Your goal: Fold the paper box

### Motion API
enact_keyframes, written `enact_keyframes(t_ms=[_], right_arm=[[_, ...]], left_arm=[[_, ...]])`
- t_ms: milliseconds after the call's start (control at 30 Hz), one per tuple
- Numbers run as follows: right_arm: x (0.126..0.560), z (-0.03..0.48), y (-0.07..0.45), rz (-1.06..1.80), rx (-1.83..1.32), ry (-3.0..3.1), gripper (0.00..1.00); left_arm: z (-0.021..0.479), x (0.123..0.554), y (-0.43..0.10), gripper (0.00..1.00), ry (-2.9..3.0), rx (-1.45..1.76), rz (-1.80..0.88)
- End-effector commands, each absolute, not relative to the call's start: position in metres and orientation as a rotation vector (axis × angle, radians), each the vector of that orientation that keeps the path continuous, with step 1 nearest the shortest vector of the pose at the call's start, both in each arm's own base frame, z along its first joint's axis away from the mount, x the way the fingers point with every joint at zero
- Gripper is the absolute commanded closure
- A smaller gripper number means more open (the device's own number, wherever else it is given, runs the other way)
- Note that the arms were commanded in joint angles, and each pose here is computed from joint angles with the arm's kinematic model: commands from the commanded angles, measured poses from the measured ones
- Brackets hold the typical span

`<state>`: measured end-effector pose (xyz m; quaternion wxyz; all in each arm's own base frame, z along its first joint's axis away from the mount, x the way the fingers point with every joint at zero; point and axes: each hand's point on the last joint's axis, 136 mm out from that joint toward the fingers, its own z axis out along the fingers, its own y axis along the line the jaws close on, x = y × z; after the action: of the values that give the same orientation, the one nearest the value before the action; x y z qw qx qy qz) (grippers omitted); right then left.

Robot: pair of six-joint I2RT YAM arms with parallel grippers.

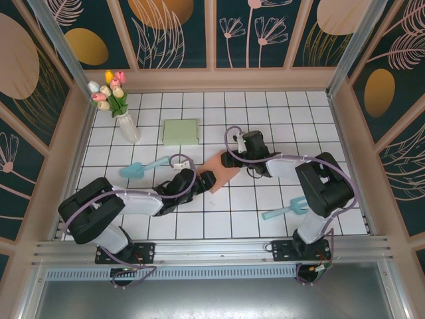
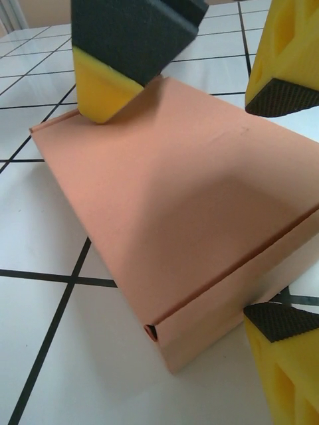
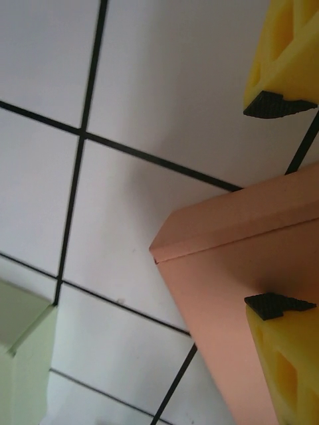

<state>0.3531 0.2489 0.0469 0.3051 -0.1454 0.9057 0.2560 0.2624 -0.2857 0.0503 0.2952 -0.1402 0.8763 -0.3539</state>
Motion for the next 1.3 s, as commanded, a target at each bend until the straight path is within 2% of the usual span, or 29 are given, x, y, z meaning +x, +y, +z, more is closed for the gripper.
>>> enact_keyframes(t_ms=[0, 200, 400, 700, 1000, 1267], right_arm=[[0.347, 0.048, 0.261, 0.776, -0.459, 2.392, 0.29], [0.352, 0.068, 0.251, 0.806, -0.357, 2.368, 0.34], [0.367, 0.097, 0.234, 0.818, -0.225, 2.324, 0.44], [0.411, 0.132, 0.22, 0.703, -0.089, 2.208, 0.44], [0.466, 0.112, 0.219, 0.681, -0.012, 2.226, 0.44], [0.475, 0.099, 0.205, 0.688, 0.091, 2.201, 0.44]], left_arm=[[0.055, 0.27, -0.301, 0.24, 2.313, -0.36, -0.977], [0.066, 0.286, -0.324, 0.24, 2.318, -0.3, -0.965], [0.101, 0.32, -0.362, 0.23, 2.296, -0.196, -0.932], [0.124, 0.395, -0.386, 0.24, 2.27, -0.177, -0.985], [0.122, 0.469, -0.396, 0.24, 2.301, -0.206, -0.942], [0.104, 0.499, -0.383, 0.24, 2.333, -0.234, -0.875]])
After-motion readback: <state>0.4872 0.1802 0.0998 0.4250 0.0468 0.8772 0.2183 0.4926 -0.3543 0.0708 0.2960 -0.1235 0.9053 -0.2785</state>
